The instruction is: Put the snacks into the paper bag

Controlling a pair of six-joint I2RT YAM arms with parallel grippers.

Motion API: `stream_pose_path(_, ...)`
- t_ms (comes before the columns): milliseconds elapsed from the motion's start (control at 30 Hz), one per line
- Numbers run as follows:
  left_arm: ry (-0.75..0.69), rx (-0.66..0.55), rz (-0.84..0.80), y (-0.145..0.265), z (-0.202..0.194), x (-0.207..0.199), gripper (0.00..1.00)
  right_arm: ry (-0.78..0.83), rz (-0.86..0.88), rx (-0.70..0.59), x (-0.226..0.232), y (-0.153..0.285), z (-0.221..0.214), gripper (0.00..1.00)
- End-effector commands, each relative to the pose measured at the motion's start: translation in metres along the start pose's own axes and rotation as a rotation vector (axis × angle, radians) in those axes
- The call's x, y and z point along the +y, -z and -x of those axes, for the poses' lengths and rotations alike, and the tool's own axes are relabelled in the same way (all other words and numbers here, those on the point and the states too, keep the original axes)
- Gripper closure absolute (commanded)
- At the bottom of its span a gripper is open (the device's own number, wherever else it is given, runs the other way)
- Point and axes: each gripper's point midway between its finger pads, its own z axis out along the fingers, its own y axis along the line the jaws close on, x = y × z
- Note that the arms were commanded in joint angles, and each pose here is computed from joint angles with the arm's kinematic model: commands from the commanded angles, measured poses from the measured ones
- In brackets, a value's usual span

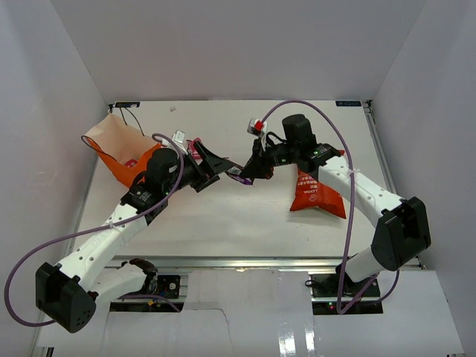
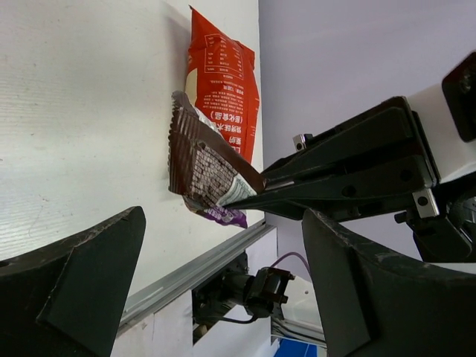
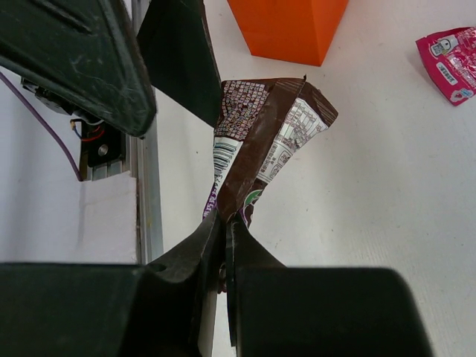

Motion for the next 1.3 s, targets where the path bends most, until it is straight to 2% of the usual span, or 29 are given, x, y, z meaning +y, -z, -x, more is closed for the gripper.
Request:
stream_pose_path(0, 0.012, -0.061, -0.009, 0.004, 0.008, -0.004, 0.04, 0.069, 0.057, -0.054, 0.020, 0.001, 0.030, 0.92)
stream_pose_path(433, 0.065, -0.108, 0.047, 0.001, 0.012, 0.010, 0.06, 0.103, 0.109, -0.058, 0.037, -0.008, 0.039, 0.92)
stream_pose_path(933, 0.071, -0.098, 0.025, 0.004, 0.008, 0.010, 0.47, 0.098, 0.091, -0.045, 0.025, -0.019, 0.037, 0.91)
stream_pose_path(1067, 0.069, -0.102, 0.022, 0.006, 0.008, 0.009, 0.55, 0.101, 0.101, -0.042, 0.025, -0.023, 0.038, 0.90)
stream_pose_path(1100, 0.067, -0.105, 0.018, 0.006, 0.009, 0.008, 0.58, 0.103, 0.105, -0.040, 0.026, -0.025, 0.037, 0.88)
stream_pose_path(1133, 0.065, -0.107, 0.021, 0.007, 0.009, 0.009, 0.67, 0.104, 0.110, -0.036, 0.027, -0.027, 0.036, 0.86)
stream_pose_path(1267, 0.051, -0.126, 0.023, 0.012, 0.013, 0.006, 0.82, 0.124, 0.126, -0.024, 0.028, -0.030, 0.031, 0.61)
